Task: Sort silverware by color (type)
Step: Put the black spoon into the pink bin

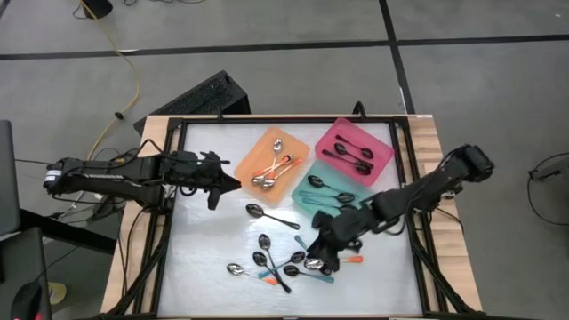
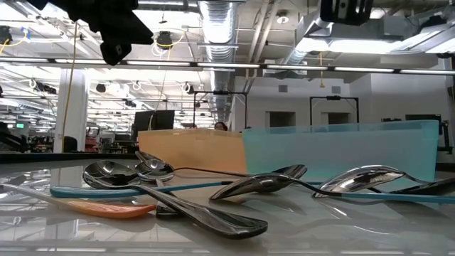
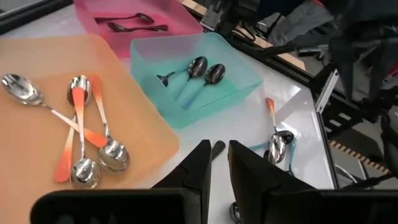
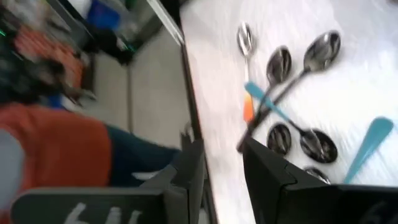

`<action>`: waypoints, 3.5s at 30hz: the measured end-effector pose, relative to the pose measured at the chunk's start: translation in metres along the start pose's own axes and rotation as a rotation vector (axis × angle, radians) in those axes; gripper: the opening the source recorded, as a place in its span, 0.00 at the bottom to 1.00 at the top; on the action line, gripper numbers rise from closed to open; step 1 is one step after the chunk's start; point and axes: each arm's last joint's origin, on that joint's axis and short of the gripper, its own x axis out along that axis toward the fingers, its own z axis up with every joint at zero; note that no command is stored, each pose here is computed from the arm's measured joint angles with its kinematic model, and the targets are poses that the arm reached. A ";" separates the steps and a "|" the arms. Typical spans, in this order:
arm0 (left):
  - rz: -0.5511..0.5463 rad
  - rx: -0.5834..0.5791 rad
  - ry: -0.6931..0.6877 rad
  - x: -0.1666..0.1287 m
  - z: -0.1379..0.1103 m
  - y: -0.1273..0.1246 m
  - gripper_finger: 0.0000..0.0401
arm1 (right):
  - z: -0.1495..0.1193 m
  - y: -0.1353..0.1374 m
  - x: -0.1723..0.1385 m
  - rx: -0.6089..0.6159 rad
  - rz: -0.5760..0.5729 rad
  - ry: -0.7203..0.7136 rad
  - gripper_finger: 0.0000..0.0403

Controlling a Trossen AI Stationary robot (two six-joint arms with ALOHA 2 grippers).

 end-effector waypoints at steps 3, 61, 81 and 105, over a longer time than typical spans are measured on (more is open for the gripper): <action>0.000 0.023 0.000 0.000 0.000 0.000 0.10 | 0.004 0.014 0.013 -0.076 -0.052 0.064 0.29; 0.163 0.033 -0.023 -0.001 -0.002 0.006 0.10 | 0.080 -0.050 0.086 -0.354 -0.677 0.053 0.50; 0.132 0.067 0.023 -0.002 -0.005 0.006 0.10 | 0.070 -0.088 0.147 -0.200 -0.730 -0.042 0.50; 0.136 0.078 0.027 -0.001 -0.006 0.006 0.10 | 0.056 -0.116 0.166 -0.160 -0.788 0.036 0.46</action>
